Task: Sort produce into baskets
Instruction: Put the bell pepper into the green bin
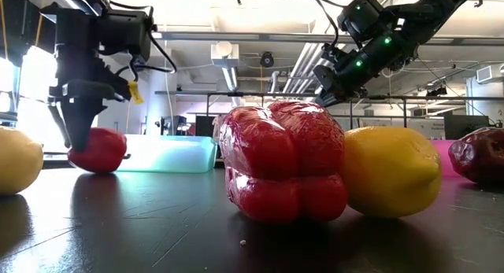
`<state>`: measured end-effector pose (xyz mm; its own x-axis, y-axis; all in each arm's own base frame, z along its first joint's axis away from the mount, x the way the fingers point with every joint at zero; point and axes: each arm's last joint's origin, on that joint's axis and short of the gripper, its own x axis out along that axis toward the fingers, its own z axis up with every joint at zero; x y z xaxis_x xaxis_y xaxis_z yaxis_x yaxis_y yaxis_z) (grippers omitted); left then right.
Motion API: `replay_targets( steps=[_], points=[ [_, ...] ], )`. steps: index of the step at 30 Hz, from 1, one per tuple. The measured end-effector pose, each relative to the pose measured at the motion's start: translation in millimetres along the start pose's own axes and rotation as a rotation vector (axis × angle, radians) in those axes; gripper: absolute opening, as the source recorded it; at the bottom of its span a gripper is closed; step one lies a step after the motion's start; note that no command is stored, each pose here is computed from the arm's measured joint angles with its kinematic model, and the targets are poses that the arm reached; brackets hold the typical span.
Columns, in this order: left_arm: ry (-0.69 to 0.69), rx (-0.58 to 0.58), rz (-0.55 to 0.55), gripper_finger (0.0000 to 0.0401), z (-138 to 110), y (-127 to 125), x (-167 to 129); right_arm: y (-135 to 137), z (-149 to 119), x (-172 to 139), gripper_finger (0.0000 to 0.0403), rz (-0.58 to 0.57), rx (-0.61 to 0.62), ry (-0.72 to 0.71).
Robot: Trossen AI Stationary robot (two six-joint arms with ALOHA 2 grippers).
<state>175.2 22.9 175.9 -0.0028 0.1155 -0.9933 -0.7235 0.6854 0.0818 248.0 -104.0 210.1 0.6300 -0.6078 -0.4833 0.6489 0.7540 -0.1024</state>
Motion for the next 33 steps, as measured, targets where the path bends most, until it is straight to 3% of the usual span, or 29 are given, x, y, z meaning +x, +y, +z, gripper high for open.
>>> replay_targets(
  steps=[9, 16, 21, 27, 33],
  points=[
    [0.013, 0.056, -0.038, 0.0188, -5.6, -5.4, -2.5, 0.7, 0.0, 0.0, 0.0, 0.025, 0.001, 0.002],
    [0.009, 0.059, -0.119, 0.0186, -15.9, -10.1, -13.3, 0.8, 0.0, 0.0, 0.0, 0.026, 0.001, 0.002],
    [-0.029, 0.069, -0.22, 0.0186, -14.7, -15.9, -41.1, 0.8, 0.0, 0.0, 0.0, 0.026, 0.001, 0.002],
    [-0.216, 0.063, -0.231, 0.0186, 15.6, -9.4, -79.5, 0.8, 0.7, 0.0, 0.0, 0.027, 0.003, -0.005],
    [-0.289, -0.052, -0.15, 0.0186, 55.0, 28.5, -82.3, 1.1, 0.7, -0.1, 0.0, 0.035, 0.01, -0.005]
  ],
)
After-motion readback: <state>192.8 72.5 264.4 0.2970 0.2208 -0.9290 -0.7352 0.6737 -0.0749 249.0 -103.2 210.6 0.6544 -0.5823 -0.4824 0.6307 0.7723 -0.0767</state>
